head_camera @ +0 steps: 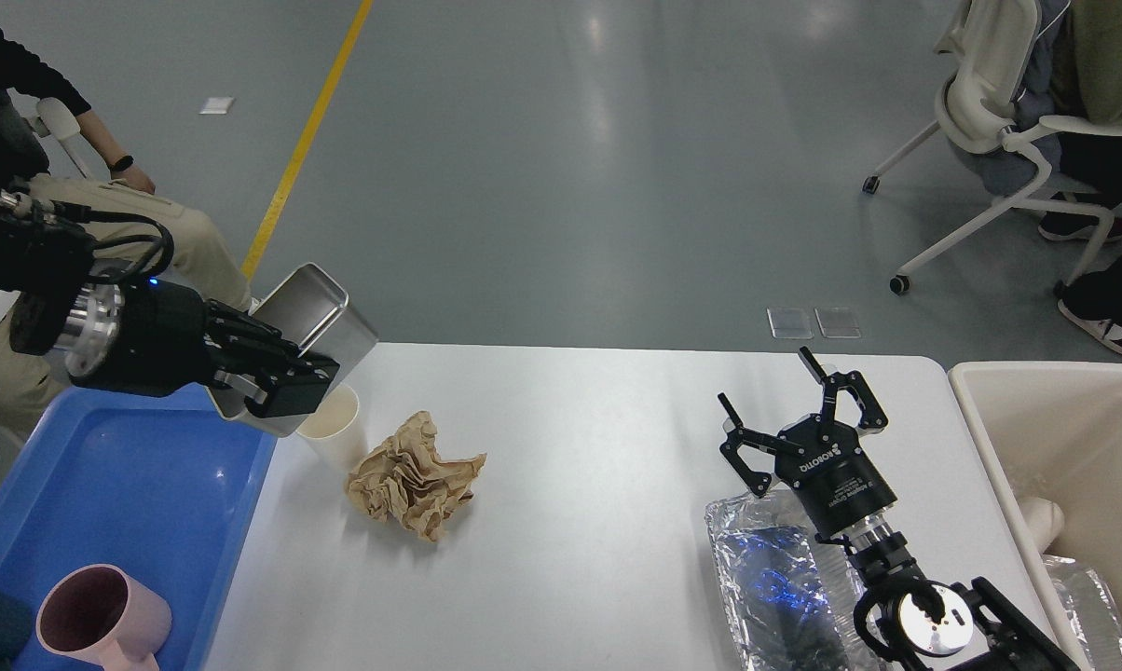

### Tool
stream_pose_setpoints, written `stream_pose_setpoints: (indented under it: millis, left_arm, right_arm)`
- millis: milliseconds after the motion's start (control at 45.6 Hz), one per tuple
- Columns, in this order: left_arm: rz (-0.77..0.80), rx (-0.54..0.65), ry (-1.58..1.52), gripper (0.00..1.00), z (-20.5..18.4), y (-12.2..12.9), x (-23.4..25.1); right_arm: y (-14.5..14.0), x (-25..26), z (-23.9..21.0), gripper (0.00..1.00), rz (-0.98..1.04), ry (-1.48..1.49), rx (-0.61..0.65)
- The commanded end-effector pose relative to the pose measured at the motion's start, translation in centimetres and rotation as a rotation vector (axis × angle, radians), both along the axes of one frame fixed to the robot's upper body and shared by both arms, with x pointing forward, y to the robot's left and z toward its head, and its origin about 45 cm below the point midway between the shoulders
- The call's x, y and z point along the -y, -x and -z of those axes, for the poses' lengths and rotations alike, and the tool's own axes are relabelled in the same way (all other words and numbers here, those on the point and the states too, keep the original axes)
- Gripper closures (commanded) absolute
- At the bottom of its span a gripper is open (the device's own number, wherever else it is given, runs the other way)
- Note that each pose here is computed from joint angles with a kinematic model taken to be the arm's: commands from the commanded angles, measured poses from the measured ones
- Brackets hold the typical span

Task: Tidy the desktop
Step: 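Lift the metal tray with the left gripper toward the blue tray, then lower the metal tray into the blue tray and open the left gripper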

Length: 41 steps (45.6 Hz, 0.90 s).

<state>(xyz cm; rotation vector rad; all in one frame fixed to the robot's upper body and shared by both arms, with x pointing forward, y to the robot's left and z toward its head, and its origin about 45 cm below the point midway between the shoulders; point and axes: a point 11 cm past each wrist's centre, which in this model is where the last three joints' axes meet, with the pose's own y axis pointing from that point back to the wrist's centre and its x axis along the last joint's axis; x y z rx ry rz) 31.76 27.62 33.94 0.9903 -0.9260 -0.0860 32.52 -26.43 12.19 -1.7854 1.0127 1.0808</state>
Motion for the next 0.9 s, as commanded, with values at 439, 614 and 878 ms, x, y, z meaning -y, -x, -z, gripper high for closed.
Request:
stream_pose_setpoints:
  millis: [439, 614, 878]
  left_arm:
    - [-0.175, -0.083, -0.032, 1.0, 1.8, 4.9, -10.6]
    - [-0.243, -0.085, -0.039, 1.0, 4.7, 5.9, -14.5]
    - [-0.371, -0.047, -0.047, 1.0, 5.9, 5.1, -20.4]
  right_arm:
    - [0.1, 0.0, 0.2, 0.0, -0.003, 0.003, -0.004]
    - [0.1, -0.1, 0.3, 0.0, -0.009, 0.018, -0.006]
    - [0.2, -0.7, 0.4, 0.0, -0.021, 0.023, -0.008]
